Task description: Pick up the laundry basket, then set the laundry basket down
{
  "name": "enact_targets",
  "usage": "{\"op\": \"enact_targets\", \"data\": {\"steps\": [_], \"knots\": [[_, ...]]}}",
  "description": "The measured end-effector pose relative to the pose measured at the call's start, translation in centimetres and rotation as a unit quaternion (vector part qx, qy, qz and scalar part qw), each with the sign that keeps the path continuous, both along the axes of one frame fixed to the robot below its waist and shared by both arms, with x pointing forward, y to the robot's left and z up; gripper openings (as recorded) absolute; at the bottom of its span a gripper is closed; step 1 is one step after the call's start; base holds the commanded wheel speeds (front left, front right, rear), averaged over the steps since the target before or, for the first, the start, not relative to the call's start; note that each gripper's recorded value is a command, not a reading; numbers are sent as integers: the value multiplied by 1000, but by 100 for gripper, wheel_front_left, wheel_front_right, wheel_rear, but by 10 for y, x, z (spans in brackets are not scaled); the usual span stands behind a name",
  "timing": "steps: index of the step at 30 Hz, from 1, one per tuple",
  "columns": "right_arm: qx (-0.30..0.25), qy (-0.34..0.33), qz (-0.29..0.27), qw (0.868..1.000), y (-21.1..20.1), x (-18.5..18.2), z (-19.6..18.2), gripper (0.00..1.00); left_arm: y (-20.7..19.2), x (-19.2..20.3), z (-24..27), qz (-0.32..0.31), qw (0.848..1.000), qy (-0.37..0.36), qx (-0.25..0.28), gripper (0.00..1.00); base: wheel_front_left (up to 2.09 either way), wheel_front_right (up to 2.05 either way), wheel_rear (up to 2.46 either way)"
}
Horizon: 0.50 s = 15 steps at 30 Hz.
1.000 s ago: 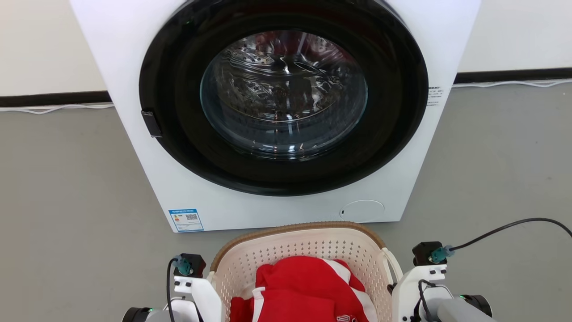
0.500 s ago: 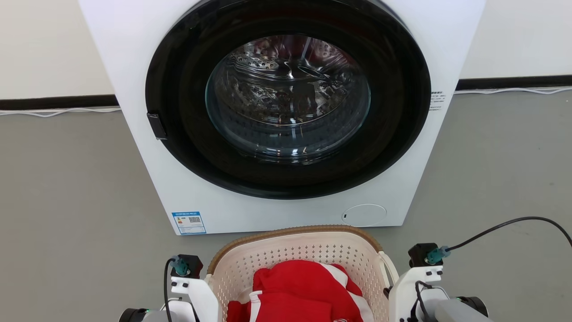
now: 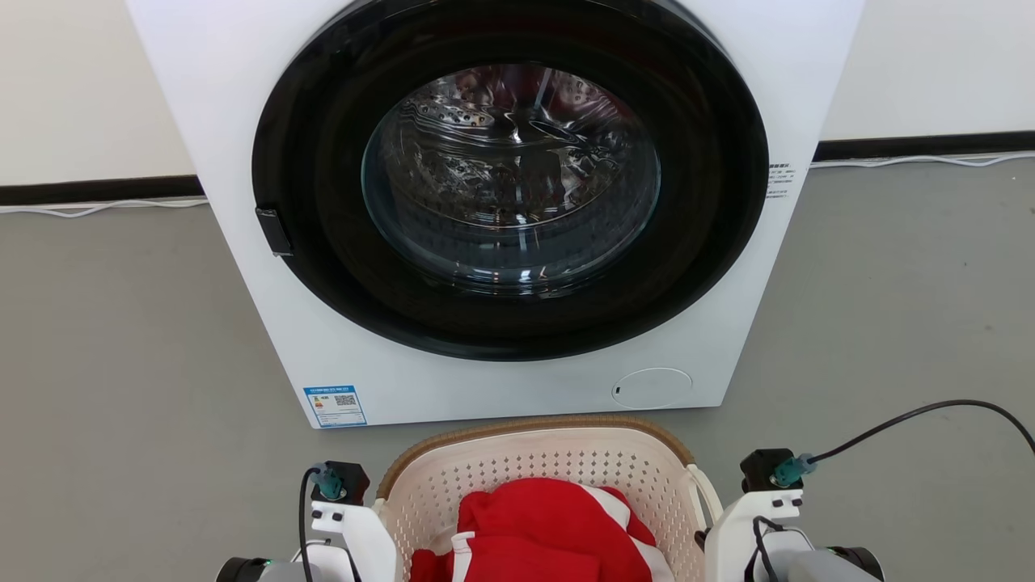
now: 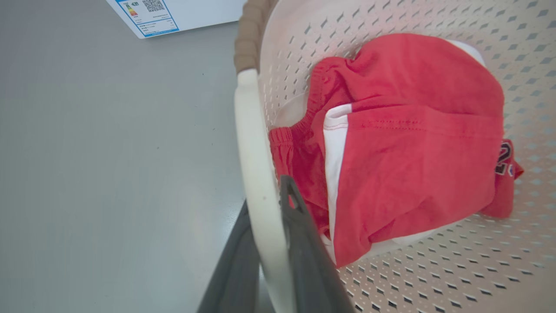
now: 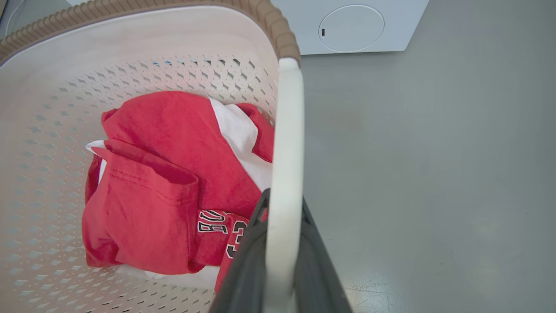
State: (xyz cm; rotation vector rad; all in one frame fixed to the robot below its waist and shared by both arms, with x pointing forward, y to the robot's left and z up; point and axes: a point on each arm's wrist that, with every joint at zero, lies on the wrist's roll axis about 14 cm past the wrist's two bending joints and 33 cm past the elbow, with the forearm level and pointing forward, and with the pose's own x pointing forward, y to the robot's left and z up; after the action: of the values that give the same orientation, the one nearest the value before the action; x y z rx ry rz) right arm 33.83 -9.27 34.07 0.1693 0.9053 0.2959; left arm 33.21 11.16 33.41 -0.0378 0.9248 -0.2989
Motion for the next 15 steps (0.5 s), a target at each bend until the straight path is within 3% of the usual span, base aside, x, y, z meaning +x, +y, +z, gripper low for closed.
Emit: {"op": "enact_targets", "data": {"steps": [15], "knots": [[2, 6, 5, 1000, 3, -2, -2, 0, 2, -2, -2, 3, 1000, 2, -2, 0, 0, 0, 0]]}}
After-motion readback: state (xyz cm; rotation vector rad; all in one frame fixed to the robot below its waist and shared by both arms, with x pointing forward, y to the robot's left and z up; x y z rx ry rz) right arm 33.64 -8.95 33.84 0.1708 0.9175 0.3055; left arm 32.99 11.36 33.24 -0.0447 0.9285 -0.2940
